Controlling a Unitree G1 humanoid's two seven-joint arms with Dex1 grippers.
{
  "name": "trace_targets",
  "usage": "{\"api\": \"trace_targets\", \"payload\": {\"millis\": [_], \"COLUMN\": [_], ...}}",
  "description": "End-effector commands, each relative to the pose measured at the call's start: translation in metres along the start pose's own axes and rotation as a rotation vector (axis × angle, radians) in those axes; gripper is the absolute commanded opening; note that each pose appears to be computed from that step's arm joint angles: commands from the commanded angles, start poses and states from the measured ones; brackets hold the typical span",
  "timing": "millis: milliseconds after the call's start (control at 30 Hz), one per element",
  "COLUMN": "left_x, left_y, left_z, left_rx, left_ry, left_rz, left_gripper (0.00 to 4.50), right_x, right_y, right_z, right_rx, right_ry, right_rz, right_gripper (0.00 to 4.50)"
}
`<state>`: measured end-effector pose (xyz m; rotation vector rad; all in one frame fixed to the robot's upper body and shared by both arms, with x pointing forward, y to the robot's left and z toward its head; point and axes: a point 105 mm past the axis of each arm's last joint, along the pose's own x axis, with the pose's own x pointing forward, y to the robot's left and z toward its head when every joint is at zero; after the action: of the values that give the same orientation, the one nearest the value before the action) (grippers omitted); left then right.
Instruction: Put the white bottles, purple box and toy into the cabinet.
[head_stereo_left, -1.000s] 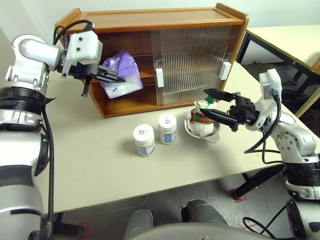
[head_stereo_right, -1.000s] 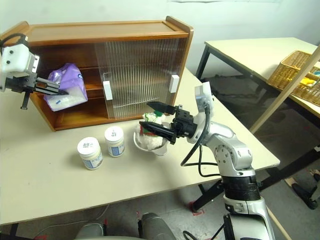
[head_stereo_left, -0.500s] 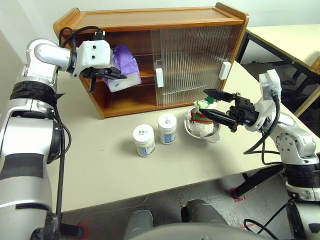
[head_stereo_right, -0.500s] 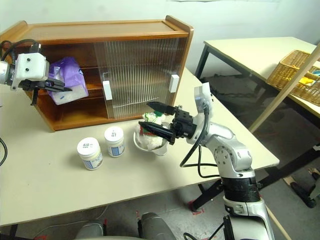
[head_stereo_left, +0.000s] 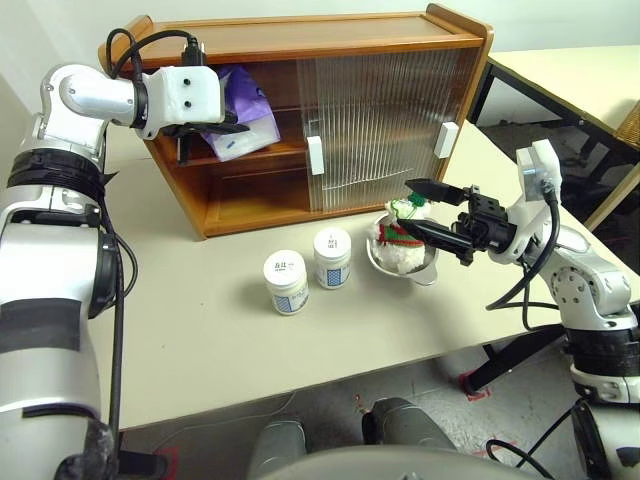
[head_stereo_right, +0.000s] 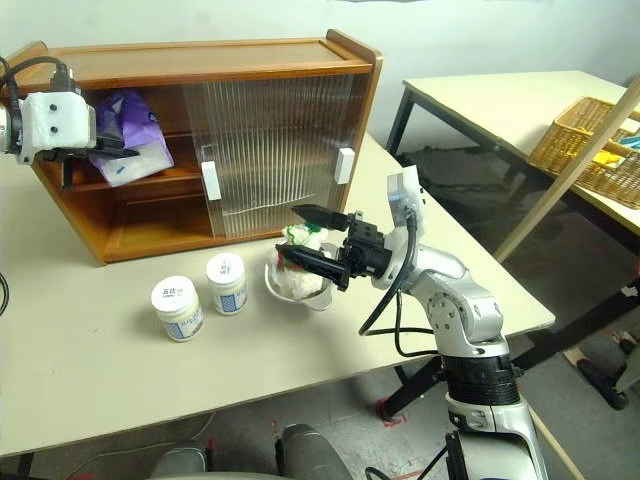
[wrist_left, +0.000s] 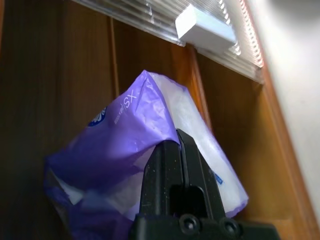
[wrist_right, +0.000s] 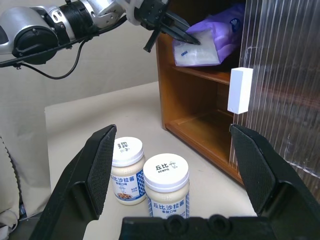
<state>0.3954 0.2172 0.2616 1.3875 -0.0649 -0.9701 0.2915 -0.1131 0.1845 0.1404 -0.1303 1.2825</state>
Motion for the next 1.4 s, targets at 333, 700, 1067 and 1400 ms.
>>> {"api": "trace_targets", "payload": {"millis": [333,700,1067,1400], "left_x": [0.001,-0.011,-0.029,-0.032], "left_y": [-0.001,0.024,0.02,-0.023], "left_z": [-0.001,0.016,0.034,0.031], "left_rx": [0.002,0.066,-0.236,-0.649], "left_ry": [-0.001,-0.103,-0.426,-0.46], "left_rz": [0.013,0.228,0.347,0.342], "left_gripper": [4.03,4.47,4.47,4.05], "right_x": [0.002,0.003,0.004,0.004], "right_y": [0.002,0.003,0.002,0.001], "right_z": [-0.002,-0.003,-0.003,-0.003], "right_rx": [0.005,0.011,0.015,0.019], "right_ry": [0.01,0.013,0.023,0.028], "right_rz": [0.008,0.017,0.02,0.025], "right_gripper": [4.5,4.5,4.5,4.5]}}
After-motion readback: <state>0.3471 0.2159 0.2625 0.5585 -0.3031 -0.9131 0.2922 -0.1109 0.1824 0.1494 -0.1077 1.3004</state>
